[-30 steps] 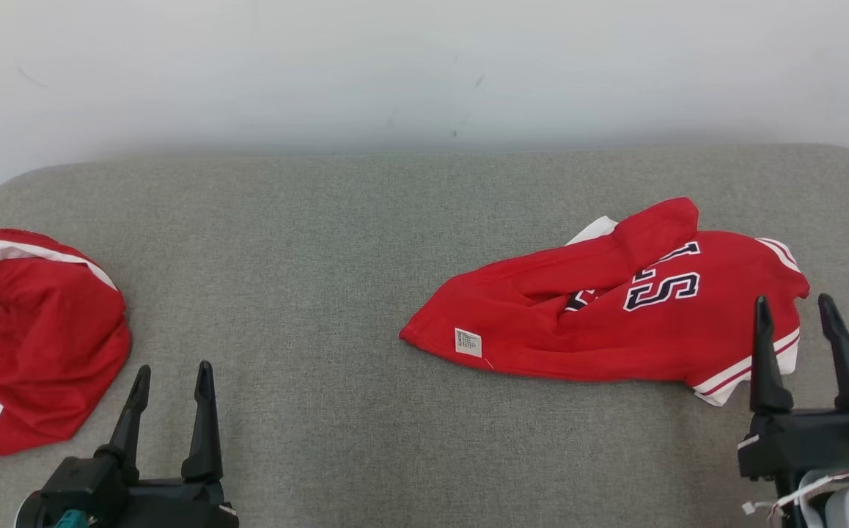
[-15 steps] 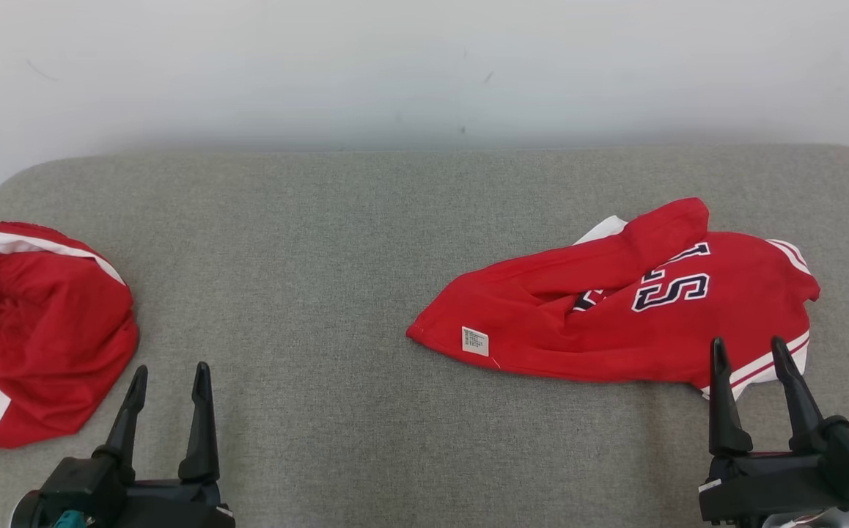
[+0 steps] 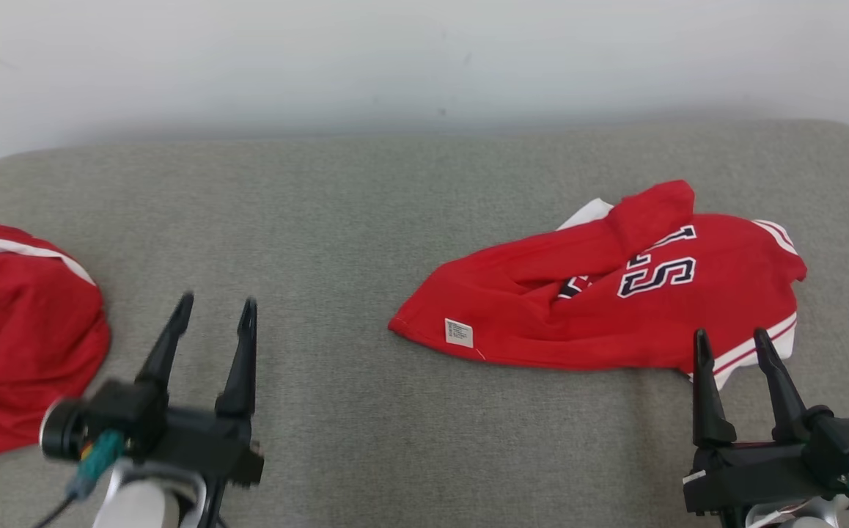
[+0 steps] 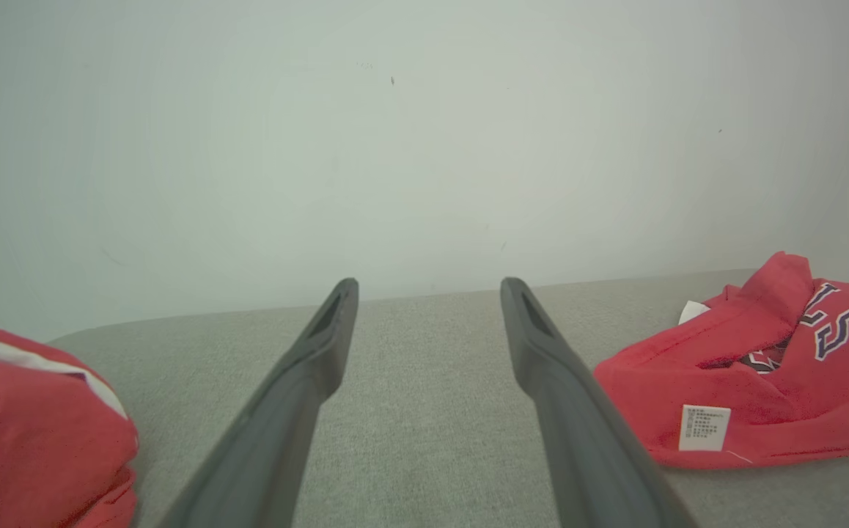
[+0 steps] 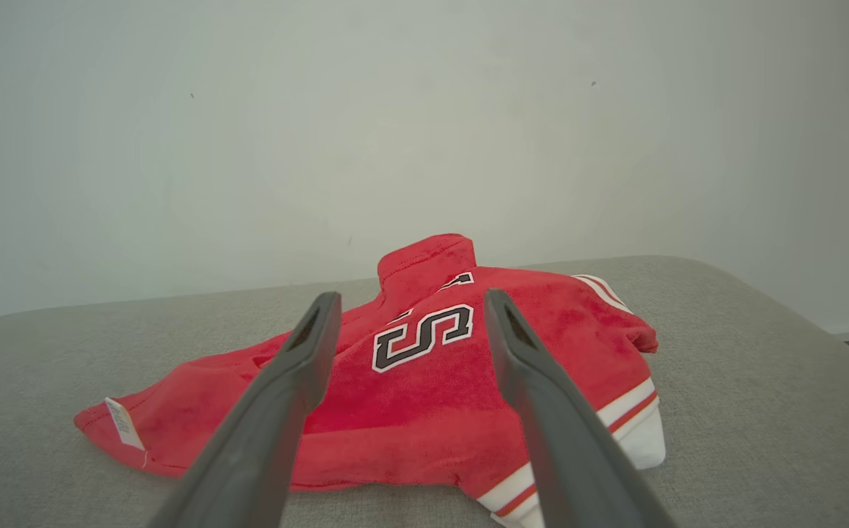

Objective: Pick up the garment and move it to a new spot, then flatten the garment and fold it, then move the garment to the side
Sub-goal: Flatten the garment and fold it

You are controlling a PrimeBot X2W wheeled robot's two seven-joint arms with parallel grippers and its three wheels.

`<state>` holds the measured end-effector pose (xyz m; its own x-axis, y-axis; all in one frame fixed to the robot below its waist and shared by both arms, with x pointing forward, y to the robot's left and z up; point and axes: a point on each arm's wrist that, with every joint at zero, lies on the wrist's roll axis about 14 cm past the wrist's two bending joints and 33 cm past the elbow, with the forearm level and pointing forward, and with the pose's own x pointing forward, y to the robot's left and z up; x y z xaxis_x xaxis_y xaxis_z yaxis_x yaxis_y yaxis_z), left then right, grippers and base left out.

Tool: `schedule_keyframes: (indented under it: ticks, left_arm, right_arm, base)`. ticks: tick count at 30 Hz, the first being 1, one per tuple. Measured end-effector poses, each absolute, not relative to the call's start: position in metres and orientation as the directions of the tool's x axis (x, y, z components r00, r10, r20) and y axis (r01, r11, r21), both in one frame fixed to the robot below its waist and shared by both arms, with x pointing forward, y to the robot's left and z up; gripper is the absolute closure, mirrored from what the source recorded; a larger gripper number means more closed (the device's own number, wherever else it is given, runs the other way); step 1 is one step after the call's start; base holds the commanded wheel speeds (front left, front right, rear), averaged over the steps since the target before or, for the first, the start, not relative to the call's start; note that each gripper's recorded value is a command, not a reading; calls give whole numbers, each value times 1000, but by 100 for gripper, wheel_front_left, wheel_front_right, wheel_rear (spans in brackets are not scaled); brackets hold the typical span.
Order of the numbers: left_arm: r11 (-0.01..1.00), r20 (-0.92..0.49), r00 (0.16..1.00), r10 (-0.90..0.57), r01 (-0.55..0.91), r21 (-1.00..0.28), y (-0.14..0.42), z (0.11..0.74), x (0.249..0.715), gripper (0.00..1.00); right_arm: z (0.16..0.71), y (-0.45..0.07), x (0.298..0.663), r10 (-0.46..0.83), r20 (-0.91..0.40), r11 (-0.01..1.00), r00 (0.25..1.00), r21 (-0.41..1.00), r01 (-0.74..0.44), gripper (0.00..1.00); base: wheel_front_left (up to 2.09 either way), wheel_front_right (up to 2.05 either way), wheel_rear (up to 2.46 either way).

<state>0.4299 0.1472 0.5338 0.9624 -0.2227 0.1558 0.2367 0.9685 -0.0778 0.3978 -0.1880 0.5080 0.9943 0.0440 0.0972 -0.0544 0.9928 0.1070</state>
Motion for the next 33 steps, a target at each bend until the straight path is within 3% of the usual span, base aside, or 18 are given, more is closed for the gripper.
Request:
schedule_keyframes:
  ticks: [10,14,27,31,32,33]
  left_arm:
    - [906,115,902,-416,422,-32,88,536,488,0]
    - [862,5,863,-505,505,-44,54,509,506,0]
    - [769,-391,681,-619,626,-129,2,404,489,0]
    - [764,-436,657,-615,634,-122,2,397,485,0]
    - [762,-440,654,-615,635,-122,2,396,484,62]
    - [764,-443,652,-616,632,-132,2,396,483,100]
  right_arm:
    - [501,-206,400,-14,76,994,997,112,5,0]
    - [495,-224,396,-69,58,993,996,105,63,0]
    - [482,-258,381,-171,8,982,985,85,170,0]
    - [483,-257,381,-171,13,982,985,88,169,0]
    - [484,-257,381,-171,14,982,985,90,169,0]
    - [484,-257,381,-169,15,982,985,91,167,0]
  base:
    - [0,0,0]
    - [0,0,0]
    - [0,0,0]
    - [0,0,0]
    - [0,0,0]
    - [0,0,0]
